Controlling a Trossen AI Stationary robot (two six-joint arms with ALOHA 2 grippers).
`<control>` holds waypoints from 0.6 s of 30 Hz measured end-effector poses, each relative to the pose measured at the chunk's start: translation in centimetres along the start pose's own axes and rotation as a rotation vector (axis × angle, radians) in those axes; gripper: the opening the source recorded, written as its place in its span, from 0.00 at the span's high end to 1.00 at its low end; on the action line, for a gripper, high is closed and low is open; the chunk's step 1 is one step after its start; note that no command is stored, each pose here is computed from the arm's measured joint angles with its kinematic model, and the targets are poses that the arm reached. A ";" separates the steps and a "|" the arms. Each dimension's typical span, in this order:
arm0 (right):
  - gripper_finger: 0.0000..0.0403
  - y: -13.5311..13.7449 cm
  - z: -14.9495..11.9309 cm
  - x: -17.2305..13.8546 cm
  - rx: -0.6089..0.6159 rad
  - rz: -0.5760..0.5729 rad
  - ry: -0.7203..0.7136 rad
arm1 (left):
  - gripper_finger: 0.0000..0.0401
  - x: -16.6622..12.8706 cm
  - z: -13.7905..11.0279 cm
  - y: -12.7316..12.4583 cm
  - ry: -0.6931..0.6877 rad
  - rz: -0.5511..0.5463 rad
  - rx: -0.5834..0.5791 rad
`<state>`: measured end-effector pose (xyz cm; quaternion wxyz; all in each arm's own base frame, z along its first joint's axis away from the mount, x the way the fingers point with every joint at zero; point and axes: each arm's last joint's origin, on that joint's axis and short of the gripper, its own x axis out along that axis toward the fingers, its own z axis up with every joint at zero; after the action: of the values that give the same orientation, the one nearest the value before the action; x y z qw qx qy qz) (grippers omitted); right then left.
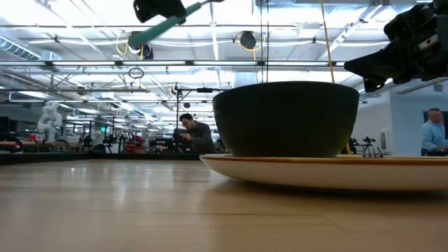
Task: Set table place
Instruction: Put the blue spoon in the black bowl on the yellow plate
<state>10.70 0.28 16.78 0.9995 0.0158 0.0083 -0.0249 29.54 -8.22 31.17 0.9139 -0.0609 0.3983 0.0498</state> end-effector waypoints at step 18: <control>1.00 0.0 0.0 0.0 -0.012 0.000 -0.003 | 0.89 0.6 1.7 2.8 0.242 -0.041 -0.052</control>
<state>10.70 0.27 16.80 0.9996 0.0096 0.0071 -0.0250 30.82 -5.20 31.68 0.8580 -0.0982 0.5031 0.0335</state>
